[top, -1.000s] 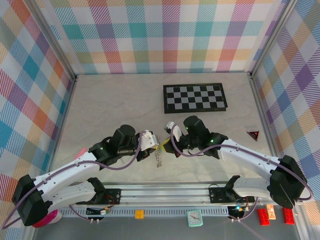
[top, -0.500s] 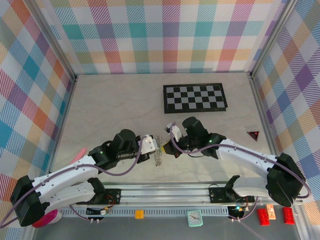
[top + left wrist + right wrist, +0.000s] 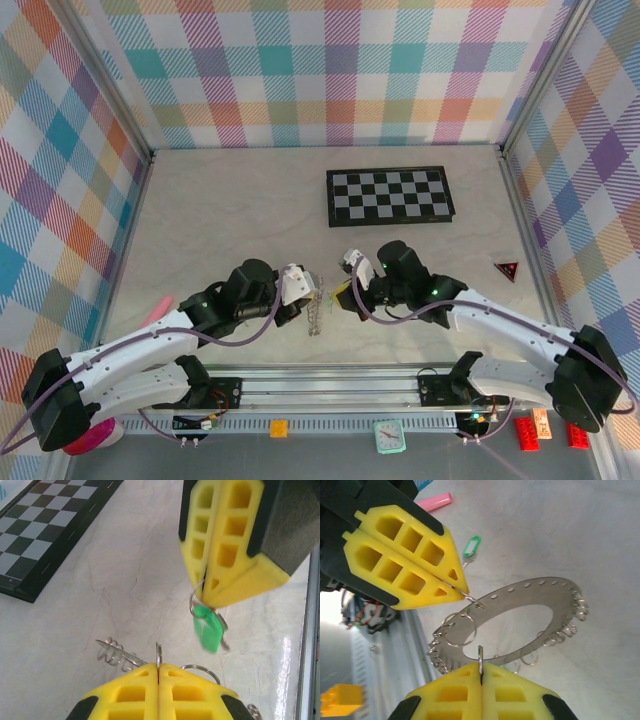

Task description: Put the keys on the keyring

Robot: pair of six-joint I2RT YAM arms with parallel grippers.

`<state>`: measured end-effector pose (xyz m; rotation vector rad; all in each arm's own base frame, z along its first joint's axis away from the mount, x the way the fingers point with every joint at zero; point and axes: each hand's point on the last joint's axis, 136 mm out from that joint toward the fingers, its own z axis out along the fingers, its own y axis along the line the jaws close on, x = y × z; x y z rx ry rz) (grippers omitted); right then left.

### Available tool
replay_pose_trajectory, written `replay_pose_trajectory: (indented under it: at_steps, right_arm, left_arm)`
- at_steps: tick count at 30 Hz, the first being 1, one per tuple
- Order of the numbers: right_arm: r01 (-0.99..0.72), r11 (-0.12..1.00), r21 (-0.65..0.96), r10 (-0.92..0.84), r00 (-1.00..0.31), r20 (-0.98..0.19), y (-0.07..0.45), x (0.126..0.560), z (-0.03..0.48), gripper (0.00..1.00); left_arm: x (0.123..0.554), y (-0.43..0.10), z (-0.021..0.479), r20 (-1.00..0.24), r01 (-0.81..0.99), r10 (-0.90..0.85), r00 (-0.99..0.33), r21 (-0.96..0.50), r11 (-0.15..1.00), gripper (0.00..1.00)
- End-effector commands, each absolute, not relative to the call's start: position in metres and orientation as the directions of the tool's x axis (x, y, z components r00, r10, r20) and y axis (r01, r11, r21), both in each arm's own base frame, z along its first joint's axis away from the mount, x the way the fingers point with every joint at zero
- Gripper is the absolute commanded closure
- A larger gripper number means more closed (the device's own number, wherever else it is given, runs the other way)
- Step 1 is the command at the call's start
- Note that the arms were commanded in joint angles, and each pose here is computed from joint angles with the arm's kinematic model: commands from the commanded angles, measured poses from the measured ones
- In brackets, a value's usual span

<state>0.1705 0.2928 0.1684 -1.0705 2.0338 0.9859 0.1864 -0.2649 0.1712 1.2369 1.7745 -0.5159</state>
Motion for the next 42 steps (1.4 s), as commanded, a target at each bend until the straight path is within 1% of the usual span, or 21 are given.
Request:
replay_pose_trajectory:
  at_steps: [1, 6, 10, 14, 21, 27, 36, 42]
  right_arm:
    - [-0.929, 0.36, 0.083, -0.479, -0.26, -0.838, 0.286, 0.178, 0.168, 1.0]
    - [-0.95, 0.304, -0.064, -0.481, -0.095, -0.871, 0.291, 0.181, 0.182, 1.0]
    - [-0.964, 0.219, -0.15, -0.472, 0.03, -0.881, 0.3, 0.173, 0.189, 1.0]
    - [-0.968, 0.151, -0.199, -0.485, 0.103, -0.869, 0.306, 0.168, 0.186, 1.0]
    - [-0.946, 0.125, -0.298, -0.533, 0.189, -0.825, 0.311, 0.17, 0.179, 1.0]
    - [-0.915, 0.158, -0.372, -0.567, 0.225, -0.792, 0.306, 0.176, 0.176, 1.0]
    - [-0.895, 0.185, -0.405, -0.565, 0.241, -0.789, 0.304, 0.179, 0.179, 1.0]
    - [-0.9, 0.164, -0.404, -0.577, 0.244, -0.779, 0.304, 0.174, 0.171, 1.0]
  left_arm:
    - [0.185, -0.275, 0.193, -0.89, 0.888, 0.422, -0.173, 0.044, 0.457, 1.0]
    - [0.179, -0.278, 0.197, -0.897, 0.891, 0.383, -0.223, -0.028, 0.454, 1.0]
    - [0.178, -0.281, 0.199, -0.896, 0.885, 0.356, -0.264, -0.079, 0.458, 1.0]
    - [0.178, -0.285, 0.198, -0.885, 0.878, 0.35, -0.308, -0.122, 0.464, 1.0]
    - [0.18, -0.287, 0.194, -0.87, 0.863, 0.346, -0.352, -0.159, 0.479, 1.0]
    - [0.18, -0.286, 0.196, -0.864, 0.85, 0.333, -0.378, -0.181, 0.495, 1.0]
    - [0.178, -0.285, 0.191, -0.843, 0.822, 0.304, -0.443, -0.247, 0.513, 1.0]
    - [0.179, -0.289, 0.19, -0.836, 0.799, 0.254, -0.486, -0.308, 0.516, 1.0]
